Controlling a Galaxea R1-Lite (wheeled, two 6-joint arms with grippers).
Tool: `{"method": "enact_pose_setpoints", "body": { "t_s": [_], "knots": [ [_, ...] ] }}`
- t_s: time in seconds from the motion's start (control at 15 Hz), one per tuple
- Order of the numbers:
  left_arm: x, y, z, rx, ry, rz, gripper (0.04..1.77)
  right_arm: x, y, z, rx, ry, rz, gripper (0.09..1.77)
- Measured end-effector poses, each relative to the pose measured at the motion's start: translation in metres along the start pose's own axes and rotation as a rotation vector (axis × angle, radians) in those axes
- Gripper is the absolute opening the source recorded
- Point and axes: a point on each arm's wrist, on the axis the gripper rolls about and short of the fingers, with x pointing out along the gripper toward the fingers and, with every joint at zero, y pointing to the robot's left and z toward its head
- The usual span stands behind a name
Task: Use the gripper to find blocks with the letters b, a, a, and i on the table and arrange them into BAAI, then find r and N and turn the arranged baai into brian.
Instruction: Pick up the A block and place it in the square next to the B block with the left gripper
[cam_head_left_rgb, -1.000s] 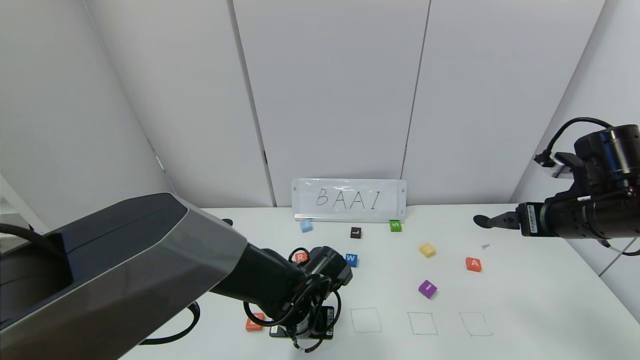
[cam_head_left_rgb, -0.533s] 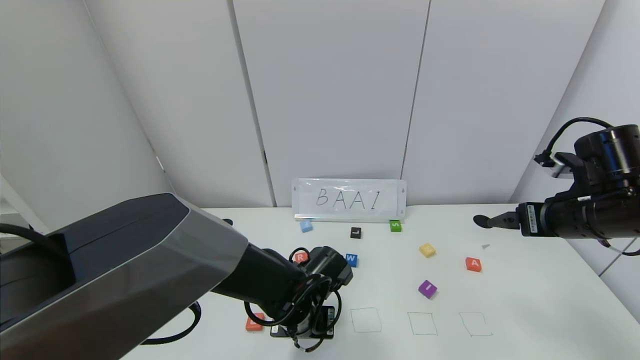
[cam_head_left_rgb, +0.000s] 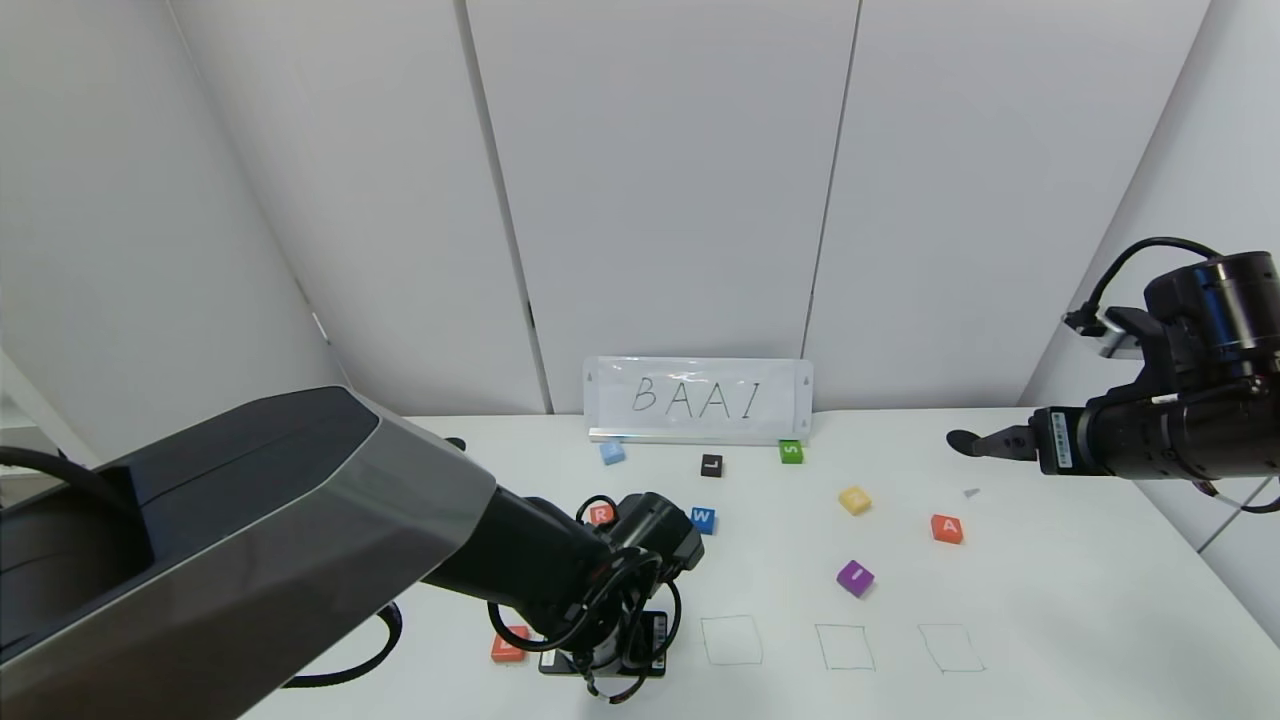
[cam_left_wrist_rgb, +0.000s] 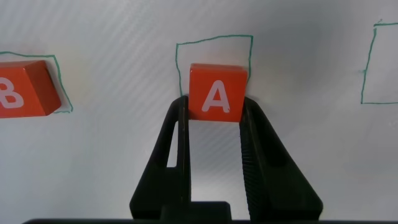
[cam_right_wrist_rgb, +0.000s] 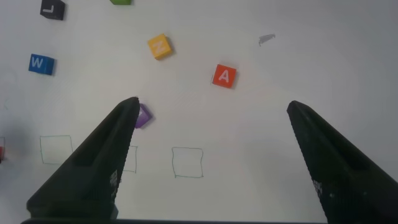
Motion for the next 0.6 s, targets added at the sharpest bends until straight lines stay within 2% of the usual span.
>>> {"method": "enact_pose_setpoints", "body": {
  "t_s": [0.6],
  "knots": [
    [0.0003, 0.0006, 0.0009, -0.002, 0.003, 0.001, 0.53, 0.0001, 0.0005, -0.0005, -0.001, 0.002, 0.001, 1.71]
  ]
}}
